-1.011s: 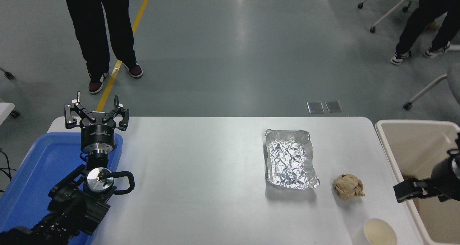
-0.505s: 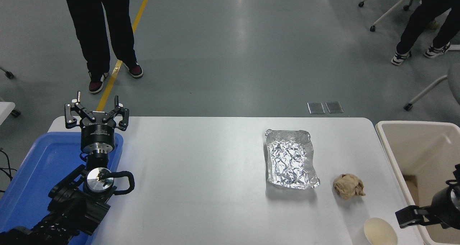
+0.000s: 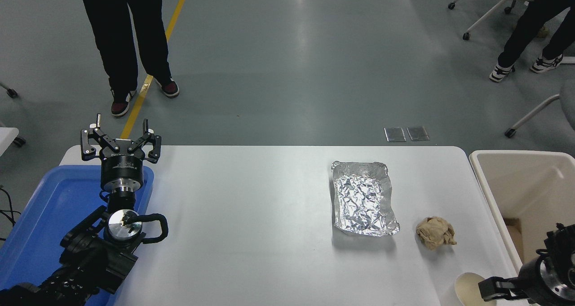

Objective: Pick up paper cup place in dustbin

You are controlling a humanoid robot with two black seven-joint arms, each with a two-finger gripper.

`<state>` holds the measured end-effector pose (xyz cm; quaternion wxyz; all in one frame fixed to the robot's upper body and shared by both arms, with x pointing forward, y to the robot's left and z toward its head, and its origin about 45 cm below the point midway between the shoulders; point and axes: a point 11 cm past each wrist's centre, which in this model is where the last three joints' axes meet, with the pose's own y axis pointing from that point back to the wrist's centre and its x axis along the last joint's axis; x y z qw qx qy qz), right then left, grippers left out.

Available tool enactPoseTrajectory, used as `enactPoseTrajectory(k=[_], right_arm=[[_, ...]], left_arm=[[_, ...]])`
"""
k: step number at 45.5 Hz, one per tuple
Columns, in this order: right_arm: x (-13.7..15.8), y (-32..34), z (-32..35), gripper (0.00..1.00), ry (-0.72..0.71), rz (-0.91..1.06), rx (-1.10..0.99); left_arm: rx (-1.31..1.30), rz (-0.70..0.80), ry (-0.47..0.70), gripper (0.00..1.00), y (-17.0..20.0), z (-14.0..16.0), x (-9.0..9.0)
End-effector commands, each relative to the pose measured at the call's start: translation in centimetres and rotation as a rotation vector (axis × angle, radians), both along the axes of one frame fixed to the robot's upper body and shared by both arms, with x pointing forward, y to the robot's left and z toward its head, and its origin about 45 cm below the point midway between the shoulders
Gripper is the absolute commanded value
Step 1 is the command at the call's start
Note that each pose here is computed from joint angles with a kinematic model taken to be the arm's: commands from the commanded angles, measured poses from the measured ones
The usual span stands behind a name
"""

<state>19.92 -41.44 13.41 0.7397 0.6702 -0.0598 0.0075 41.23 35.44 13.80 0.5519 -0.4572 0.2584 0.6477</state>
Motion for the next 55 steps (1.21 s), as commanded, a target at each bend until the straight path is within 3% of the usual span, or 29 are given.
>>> enactPoseTrajectory(k=[1, 15, 24, 46, 55], right_arm=[[0.0, -0.1, -0.6, 0.0, -0.022, -0.044, 0.0], [0.5, 0.2, 0.1, 0.0, -0.039, -0.057, 0.018], [1.1, -0.4, 4.1, 0.0, -0.075, -0.07, 0.002], [8.8, 1.4, 21.2, 0.0, -0.244, 0.007, -0.026], [11.5, 1.0, 28.4, 0.0, -0.337, 0.121, -0.192]], left_arm=[[0.0, 0.0, -0.002, 0.99, 0.0, 0.1, 0.1], [0.0, 0.0, -0.002, 0.99, 0.0, 0.1, 0.1], [-0.001, -0.003, -0.001, 0.99, -0.2, 0.0, 0.1], [-0.003, -0.002, -0.003, 0.99, -0.2, 0.1, 0.1], [0.001, -0.001, -0.001, 0.99, 0.0, 0.1, 0.1]])
